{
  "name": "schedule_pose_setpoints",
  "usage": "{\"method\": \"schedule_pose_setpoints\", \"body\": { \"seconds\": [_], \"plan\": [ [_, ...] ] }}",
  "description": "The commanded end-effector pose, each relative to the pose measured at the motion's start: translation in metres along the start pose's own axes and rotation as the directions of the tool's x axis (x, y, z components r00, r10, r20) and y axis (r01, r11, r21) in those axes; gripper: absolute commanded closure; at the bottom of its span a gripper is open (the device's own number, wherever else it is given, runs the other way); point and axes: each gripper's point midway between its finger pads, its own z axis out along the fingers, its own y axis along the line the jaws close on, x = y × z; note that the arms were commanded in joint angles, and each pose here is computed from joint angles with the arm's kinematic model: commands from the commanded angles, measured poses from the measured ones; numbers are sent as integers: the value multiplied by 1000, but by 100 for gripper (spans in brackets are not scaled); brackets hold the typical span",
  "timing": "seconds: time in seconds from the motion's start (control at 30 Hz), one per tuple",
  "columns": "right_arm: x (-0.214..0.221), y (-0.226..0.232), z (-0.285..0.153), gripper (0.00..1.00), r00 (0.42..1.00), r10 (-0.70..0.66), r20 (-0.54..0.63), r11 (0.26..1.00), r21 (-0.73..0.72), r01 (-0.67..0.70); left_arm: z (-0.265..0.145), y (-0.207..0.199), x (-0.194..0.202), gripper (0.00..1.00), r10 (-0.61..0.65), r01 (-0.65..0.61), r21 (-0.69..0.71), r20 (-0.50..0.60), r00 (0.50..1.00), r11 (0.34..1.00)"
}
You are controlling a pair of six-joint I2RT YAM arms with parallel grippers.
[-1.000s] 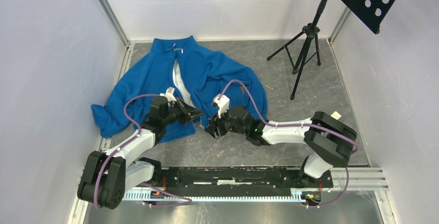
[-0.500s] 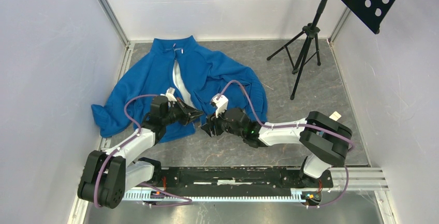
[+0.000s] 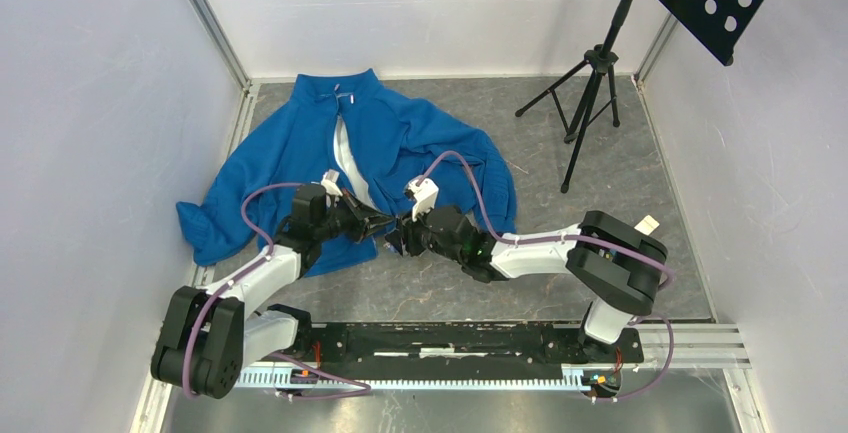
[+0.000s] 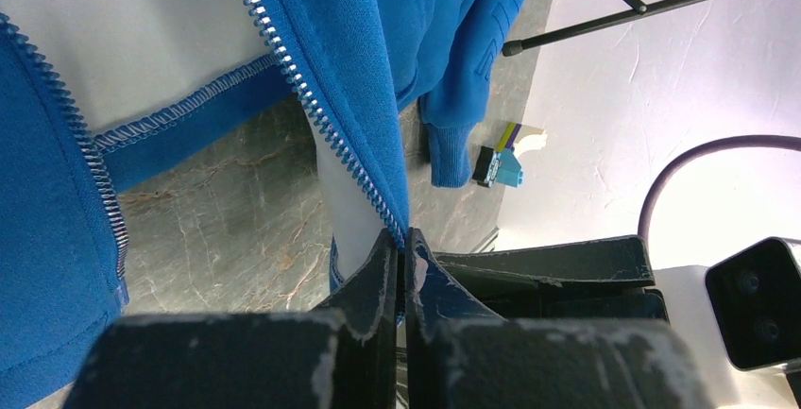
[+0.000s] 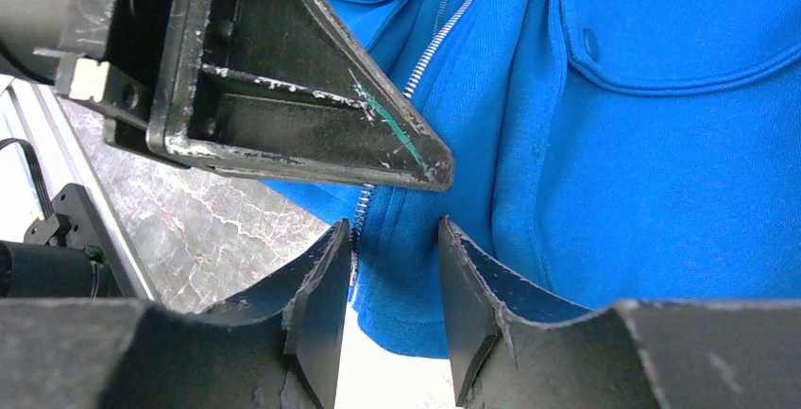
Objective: Zip up the jacket
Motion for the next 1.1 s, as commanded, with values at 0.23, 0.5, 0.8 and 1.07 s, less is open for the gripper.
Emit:
{"method": "schedule_pose_setpoints", "body": {
  "seconds": [0.23,0.5,0.8,1.07],
  "plan": [
    [-17,5,11,76,997,40,66,999,1,-40,0,-25,-9,98,24,-24,56,0,1000,998],
    [-20,16,7,100,995,12,96,991,-136,1,-2,-29,-12,94,64,-64,42,3,998,997],
    [-33,34,-23,100,986,-37,161,900,-424,103,-24,-22,-4,12,220,-221,20,33,975,975],
    [-40,31,-42,100,994,-22,109,836,-543,78,-42,-9,-6,4,177,-183,33,133,975,982]
  ]
}}
